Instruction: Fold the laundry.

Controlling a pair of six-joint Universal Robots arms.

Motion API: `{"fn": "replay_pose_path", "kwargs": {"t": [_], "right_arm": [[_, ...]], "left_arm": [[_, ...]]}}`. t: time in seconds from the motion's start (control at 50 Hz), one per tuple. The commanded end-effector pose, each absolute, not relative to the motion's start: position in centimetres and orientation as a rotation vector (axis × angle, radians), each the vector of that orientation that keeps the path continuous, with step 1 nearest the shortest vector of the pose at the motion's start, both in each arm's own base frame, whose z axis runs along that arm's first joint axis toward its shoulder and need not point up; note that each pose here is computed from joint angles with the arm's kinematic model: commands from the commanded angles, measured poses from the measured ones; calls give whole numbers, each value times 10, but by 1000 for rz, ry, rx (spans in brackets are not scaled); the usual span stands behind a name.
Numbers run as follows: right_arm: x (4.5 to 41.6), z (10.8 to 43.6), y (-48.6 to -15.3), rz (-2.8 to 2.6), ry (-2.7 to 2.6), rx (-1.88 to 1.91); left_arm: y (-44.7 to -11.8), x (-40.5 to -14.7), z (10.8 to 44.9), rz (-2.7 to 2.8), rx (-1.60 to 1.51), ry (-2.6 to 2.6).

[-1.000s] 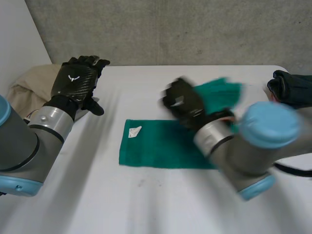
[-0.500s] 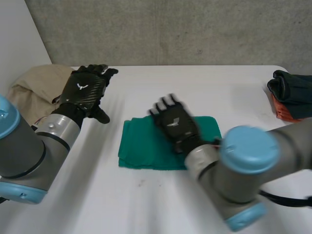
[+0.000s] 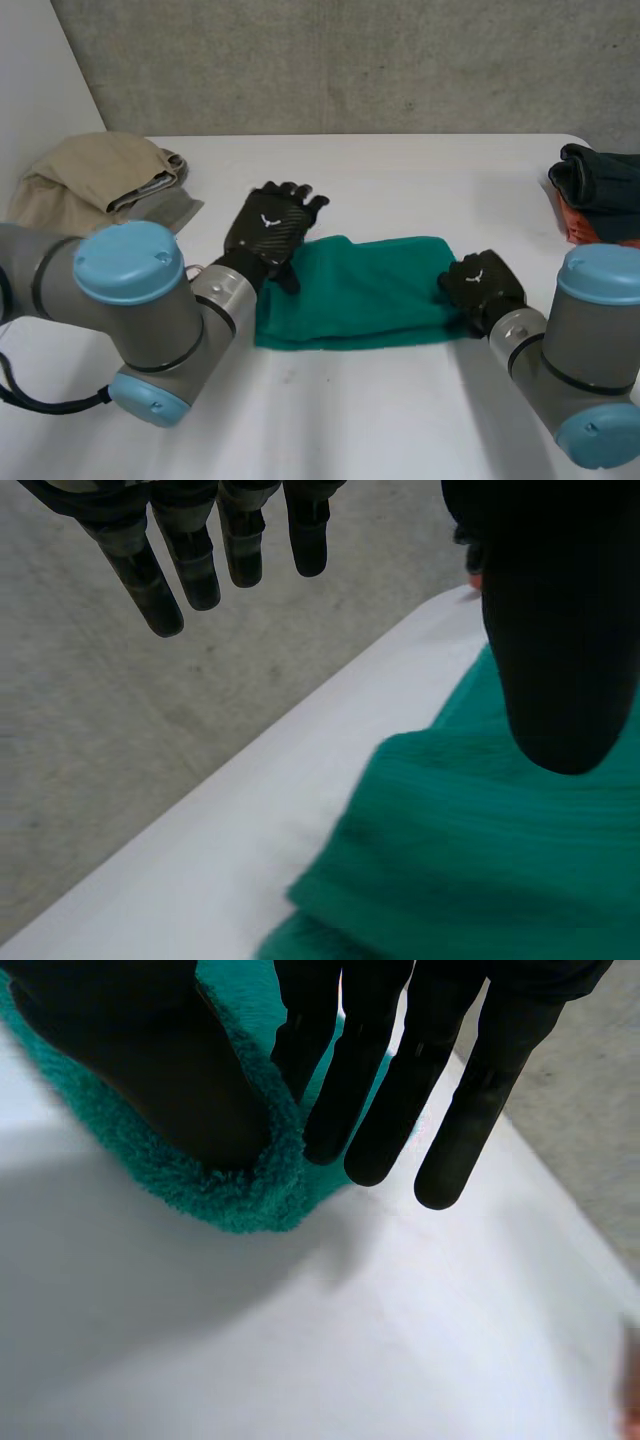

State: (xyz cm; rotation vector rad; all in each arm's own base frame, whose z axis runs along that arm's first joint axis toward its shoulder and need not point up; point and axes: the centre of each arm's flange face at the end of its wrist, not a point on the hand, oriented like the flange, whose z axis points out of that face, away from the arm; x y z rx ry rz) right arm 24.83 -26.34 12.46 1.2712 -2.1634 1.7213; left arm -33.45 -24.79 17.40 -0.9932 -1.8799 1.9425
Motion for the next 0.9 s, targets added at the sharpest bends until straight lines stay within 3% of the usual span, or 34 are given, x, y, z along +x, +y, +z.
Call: {"fn": "replay_pose_path", "kwargs": {"t": [0.02, 0.12, 0.14, 0.2, 0.32, 0.48, 0.58, 0.62, 0.78, 0.9], "right_arm": [[262, 159, -277, 1809, -1817, 1309], [329, 184, -233, 2100, -1512, 1523], [353, 184, -212, 2208, -1423, 1625], [380, 164, -183, 2274, -1337, 1816], [398, 133, -162, 2267, -1309, 2024], [385, 146, -183, 2231, -1658, 1744], [348, 203, -213, 2362, -2130, 1301], [338, 209, -219, 2343, -2286, 1194], [321, 192, -246, 2057, -2674, 988], [330, 160, -264, 1885, -2811, 1054]], "left_arm": [[-252, -306, 211, 2075, -889, -1894], [-255, -292, 225, 2134, -833, -1908], [-256, -290, 225, 2141, -823, -1918], [-261, -281, 224, 2163, -782, -1965], [-262, -275, 220, 2177, -734, -2025], [-259, -281, 224, 2171, -719, -1993], [-249, -302, 230, 2139, -728, -1907], [-245, -312, 228, 2107, -741, -1883], [-230, -355, 190, 1891, -860, -1875], [-239, -353, 152, 1772, -900, -2093]]}}
